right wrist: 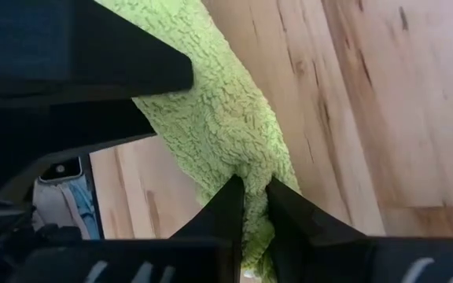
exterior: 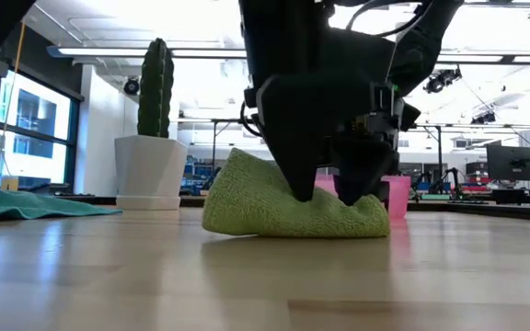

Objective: Roll microfiber towels into tight, uniform cylinder then place into a basket
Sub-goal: Roll the light green microfiber cloth, then put the light green microfiber cloth into the pink bin

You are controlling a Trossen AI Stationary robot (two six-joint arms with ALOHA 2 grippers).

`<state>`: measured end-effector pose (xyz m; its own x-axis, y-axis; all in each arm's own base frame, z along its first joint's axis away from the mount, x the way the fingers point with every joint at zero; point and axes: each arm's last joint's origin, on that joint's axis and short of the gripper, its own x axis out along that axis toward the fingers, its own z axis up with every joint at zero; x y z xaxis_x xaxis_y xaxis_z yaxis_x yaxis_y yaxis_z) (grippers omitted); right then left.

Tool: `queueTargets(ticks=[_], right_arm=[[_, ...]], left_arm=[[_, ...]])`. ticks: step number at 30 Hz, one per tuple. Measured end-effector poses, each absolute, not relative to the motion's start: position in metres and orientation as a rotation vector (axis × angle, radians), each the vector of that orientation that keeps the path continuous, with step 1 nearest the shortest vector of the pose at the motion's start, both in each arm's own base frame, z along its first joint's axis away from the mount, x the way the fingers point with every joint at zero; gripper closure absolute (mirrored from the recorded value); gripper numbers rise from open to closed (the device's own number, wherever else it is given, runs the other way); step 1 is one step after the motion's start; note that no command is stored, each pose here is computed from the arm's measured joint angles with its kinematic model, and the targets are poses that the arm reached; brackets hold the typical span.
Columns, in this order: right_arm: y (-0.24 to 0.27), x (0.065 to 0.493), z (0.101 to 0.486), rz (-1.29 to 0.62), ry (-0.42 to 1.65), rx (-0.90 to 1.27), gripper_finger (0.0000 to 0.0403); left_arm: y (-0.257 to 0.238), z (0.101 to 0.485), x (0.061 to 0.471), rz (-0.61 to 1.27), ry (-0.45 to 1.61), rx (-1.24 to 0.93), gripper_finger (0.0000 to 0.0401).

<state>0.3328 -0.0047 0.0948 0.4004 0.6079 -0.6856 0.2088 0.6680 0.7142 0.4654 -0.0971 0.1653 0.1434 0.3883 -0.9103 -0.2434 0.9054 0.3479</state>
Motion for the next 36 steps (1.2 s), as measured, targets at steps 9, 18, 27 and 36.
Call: queueTargets(ticks=[9,18,27,36], right_arm=[[-0.006,0.332,0.094,0.318,1.160,0.805,0.0370],[-0.006,0.332,0.095,0.347,1.147,0.787,0.0370],[-0.005,0.331,0.100,0.457,1.090,0.625,0.0370],[0.001,0.313,0.137,0.551,1.072,0.398,0.0356]], left_arm=[[-0.109,0.150,0.466,0.369,1.398,0.128,0.0221],[-0.120,0.132,0.467,0.357,1.411,0.184,0.0222],[-0.126,0.128,0.467,0.398,1.383,0.203,0.0338],[-0.136,0.126,0.459,0.440,1.398,0.261,0.0379]])
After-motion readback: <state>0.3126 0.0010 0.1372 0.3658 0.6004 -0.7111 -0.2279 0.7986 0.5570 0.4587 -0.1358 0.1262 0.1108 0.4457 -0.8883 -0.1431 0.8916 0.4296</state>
